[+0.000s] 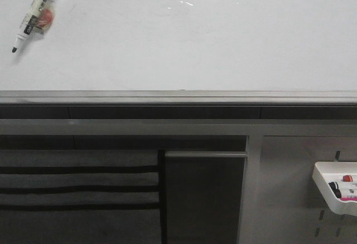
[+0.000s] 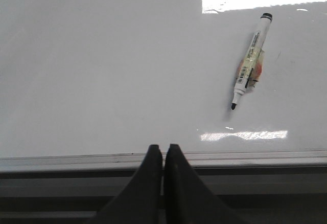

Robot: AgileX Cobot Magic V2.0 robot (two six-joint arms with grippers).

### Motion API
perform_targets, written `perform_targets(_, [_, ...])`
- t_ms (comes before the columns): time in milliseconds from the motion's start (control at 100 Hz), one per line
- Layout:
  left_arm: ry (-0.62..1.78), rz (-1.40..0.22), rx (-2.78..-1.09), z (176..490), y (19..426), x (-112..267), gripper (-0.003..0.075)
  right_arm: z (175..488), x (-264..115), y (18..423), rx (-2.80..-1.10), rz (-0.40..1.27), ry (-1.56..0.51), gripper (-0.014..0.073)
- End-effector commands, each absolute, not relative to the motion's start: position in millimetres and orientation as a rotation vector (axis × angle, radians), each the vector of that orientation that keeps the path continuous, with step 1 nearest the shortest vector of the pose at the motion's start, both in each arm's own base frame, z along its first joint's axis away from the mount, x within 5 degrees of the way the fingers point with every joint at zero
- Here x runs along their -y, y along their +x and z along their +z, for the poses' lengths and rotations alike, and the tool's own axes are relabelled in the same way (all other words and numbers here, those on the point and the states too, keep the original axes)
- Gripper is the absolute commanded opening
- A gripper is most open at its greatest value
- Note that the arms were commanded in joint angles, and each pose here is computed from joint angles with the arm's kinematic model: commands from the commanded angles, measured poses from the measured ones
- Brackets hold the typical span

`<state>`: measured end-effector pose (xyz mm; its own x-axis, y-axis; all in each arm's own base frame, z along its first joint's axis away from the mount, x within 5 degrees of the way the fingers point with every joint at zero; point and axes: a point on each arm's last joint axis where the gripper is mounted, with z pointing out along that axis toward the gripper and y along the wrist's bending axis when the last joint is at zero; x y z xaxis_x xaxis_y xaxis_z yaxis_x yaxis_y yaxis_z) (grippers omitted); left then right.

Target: Write number 3 on whiteboard

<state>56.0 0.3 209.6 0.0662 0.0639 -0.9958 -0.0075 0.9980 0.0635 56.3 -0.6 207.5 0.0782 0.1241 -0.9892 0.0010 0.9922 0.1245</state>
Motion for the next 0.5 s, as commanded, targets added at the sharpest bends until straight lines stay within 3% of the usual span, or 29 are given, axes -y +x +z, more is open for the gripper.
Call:
perform_targets(0, [0.042, 0.041, -1.395, 218, 53, 1, -0.0018, 209, 0, 55, -1.411, 0.089, 0.075, -0.0074])
perform_targets(310, [0.039, 0.036, -1.368, 221, 52, 1, -0.0018, 210, -1, 55, -1.403, 0.088, 0.072, -0.0074])
perform_targets(490, [0.007, 0.001, -1.264, 252, 44, 0, -0.0018, 235, 0, 49, -1.379, 0.094, 0.090, -0.0074])
